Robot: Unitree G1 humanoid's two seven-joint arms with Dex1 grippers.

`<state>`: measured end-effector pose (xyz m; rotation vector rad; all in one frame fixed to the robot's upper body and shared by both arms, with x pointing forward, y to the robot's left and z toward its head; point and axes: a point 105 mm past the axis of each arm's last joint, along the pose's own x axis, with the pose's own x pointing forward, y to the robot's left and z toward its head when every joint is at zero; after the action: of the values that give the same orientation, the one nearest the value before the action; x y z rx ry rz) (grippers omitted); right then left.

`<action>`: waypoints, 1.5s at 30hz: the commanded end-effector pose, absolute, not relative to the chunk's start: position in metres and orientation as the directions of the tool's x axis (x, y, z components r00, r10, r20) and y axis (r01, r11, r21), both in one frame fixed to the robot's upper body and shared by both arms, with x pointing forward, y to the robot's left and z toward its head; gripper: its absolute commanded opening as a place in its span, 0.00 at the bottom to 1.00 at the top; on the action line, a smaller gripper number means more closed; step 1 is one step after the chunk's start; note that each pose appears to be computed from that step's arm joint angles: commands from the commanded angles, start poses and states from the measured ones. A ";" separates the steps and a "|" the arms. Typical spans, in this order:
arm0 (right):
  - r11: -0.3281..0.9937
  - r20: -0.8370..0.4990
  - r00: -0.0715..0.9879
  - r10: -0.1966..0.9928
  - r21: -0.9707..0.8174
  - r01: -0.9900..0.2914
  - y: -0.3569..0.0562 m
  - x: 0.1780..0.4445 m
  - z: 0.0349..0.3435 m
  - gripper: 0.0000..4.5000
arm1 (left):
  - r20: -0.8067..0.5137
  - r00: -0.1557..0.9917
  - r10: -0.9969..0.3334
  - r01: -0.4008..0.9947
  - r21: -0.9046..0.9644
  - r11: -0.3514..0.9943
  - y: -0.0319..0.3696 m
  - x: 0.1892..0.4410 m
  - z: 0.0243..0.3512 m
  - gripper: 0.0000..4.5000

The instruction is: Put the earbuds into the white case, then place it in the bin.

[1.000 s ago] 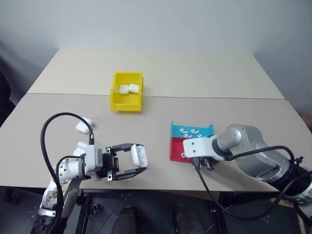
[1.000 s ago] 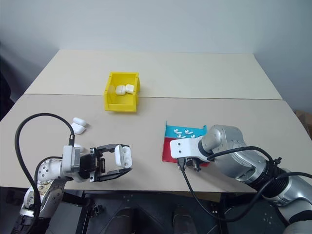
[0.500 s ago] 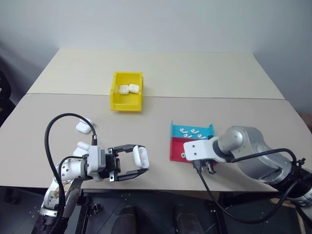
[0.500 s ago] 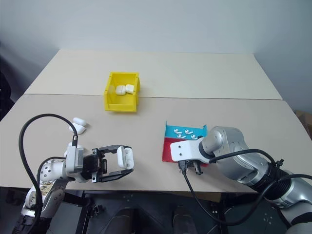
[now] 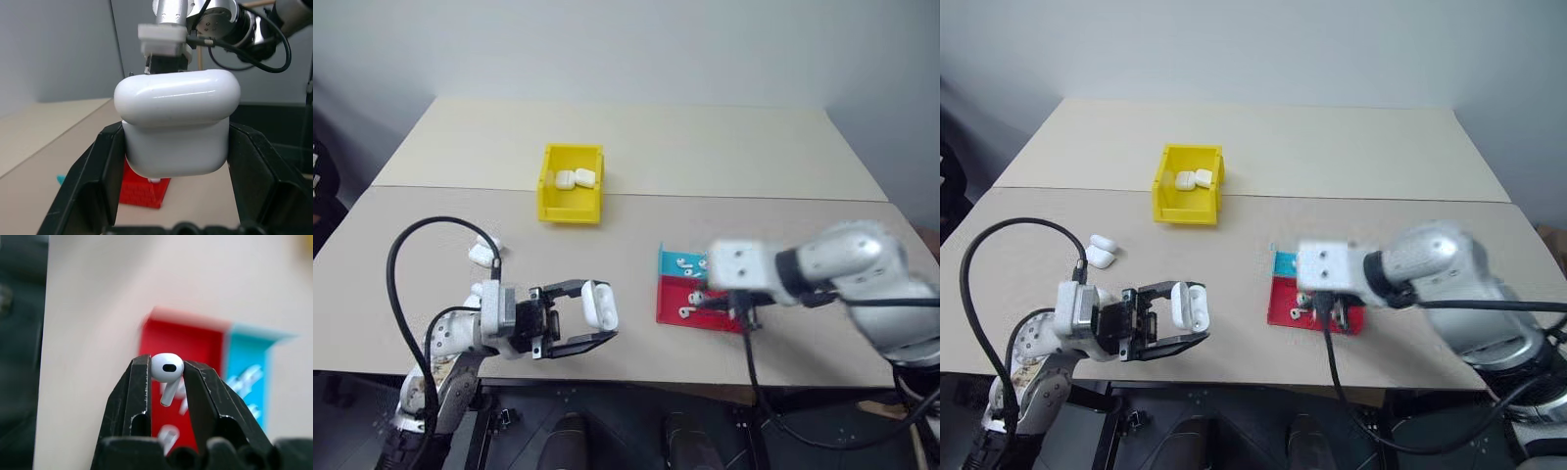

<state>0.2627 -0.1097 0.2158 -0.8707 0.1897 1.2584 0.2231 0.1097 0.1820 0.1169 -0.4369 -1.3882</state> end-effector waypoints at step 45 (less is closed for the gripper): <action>0.133 0.272 -0.062 0.960 -0.640 -0.757 -0.067 0.227 0.281 0.27 | 0.377 -0.150 -0.914 0.911 0.412 0.020 0.063 0.237 0.229 0.63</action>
<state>0.2324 -0.0659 0.2737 -0.3039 -0.7238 1.4464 0.2446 0.0644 0.2211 -0.0163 -0.6138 -1.5784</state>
